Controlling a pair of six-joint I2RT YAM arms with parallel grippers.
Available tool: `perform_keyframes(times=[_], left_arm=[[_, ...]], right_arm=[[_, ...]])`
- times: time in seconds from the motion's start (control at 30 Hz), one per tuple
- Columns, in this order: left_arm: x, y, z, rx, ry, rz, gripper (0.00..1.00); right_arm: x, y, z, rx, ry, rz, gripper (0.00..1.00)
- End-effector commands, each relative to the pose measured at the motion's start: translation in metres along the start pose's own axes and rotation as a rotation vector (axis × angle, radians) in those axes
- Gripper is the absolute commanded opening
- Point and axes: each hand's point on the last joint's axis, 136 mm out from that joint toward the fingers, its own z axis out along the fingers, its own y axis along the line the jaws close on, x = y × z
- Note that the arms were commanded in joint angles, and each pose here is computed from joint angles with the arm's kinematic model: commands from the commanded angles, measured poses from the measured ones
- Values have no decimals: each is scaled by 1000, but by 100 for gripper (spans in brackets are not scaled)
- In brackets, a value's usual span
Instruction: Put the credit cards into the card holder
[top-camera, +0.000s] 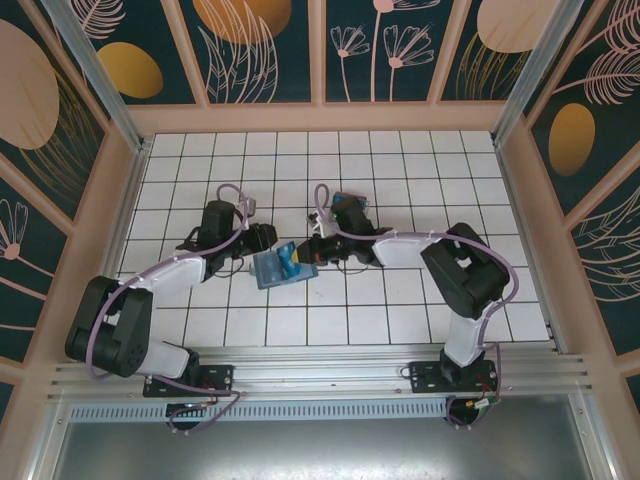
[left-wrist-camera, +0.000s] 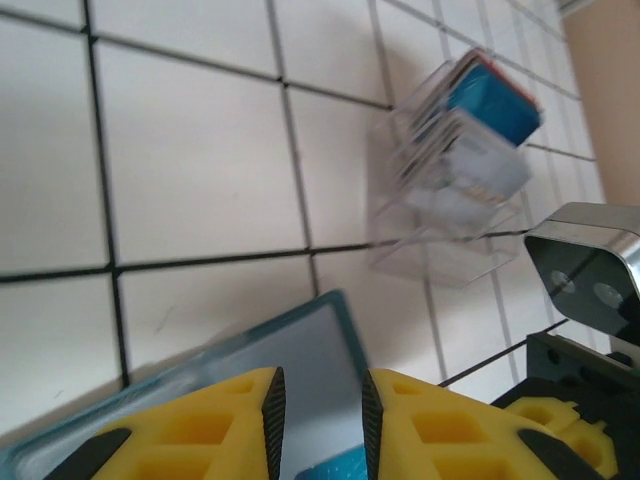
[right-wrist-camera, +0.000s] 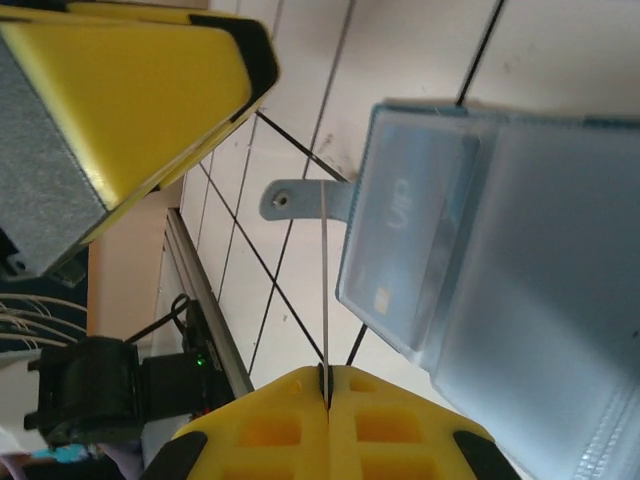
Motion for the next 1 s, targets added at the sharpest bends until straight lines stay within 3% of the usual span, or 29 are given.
perform_keyframes(times=[0.0, 0.33, 0.6, 0.83, 0.97], left_arm=[[9, 25, -6, -116, 6, -1, 30], [40, 80, -12, -356, 68, -49, 33], [48, 100, -19, -457, 66, -54, 32], [59, 100, -10, -419, 108, -62, 28], [61, 97, -6, -384, 112, -72, 16]], right_arm=[[-3, -10, 14, -3, -67, 96, 5], [-3, -30, 23, 68, -53, 100, 5], [-5, -40, 25, 82, -45, 130, 5], [-10, -49, 25, 115, -45, 151, 5], [-9, -53, 26, 138, -31, 158, 5]])
